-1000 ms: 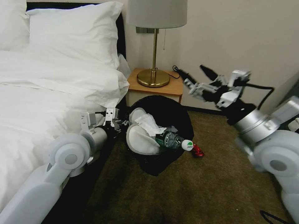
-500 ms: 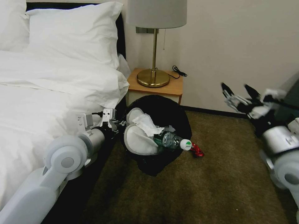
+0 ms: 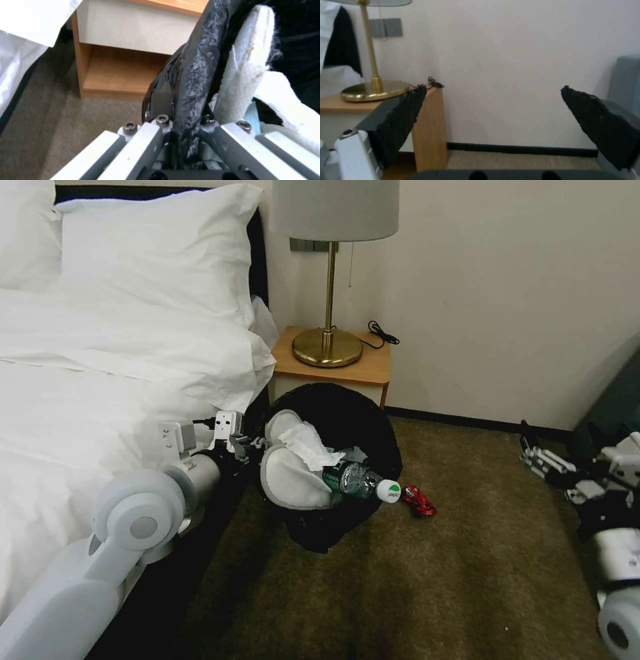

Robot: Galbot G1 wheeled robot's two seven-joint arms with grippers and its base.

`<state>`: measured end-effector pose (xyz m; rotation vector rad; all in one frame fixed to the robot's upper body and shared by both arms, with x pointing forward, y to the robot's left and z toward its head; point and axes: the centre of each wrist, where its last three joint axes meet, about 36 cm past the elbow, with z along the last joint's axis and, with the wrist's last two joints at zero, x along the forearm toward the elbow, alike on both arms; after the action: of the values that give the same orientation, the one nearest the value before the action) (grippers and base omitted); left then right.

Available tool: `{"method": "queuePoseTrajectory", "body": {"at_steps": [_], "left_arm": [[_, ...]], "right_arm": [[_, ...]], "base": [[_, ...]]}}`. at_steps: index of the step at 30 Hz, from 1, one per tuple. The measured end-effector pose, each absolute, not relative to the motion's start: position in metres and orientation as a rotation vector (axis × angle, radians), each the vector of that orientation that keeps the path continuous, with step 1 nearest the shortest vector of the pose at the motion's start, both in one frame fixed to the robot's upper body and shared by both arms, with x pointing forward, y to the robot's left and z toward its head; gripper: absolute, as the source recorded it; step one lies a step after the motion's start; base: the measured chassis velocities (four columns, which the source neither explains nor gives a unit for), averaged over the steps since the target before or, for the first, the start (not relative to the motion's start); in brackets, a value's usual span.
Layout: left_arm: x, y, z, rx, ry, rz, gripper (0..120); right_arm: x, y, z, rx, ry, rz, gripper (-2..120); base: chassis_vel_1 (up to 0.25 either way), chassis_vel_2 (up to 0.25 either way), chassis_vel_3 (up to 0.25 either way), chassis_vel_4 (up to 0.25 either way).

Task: Pick up the trash bin, then pick up the garbage on the floor and place it into the trash bin.

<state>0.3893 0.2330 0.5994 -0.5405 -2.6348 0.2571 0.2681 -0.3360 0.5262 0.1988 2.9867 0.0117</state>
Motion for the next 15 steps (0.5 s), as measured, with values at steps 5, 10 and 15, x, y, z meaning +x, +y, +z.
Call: {"method": "queuePoseTrajectory", "body": {"at_steps": [5,10,15], "left_arm": [[0.3881,0.2315,0.5987,-0.546,-2.632,0.258,1],[0.3876,0.2321,0.5997,-0.546,-2.636,0.254,1],[0.3891,0.2327,0.6014,-0.547,-2.642,0.254,1]], "right_arm": [[0.2691,-0.3358,0.5235,0.203,2.974,0.076,100],[0.2674,-0.3372,0.5230,0.211,2.972,0.108,100],[0.2689,-0.3375,0.5248,0.216,2.965,0.114,100]], "base": [[0.000,0.000,0.000,0.000],[0.000,0.000,0.000,0.000],[-0.040,0.043,0.047,-0.046]]}}
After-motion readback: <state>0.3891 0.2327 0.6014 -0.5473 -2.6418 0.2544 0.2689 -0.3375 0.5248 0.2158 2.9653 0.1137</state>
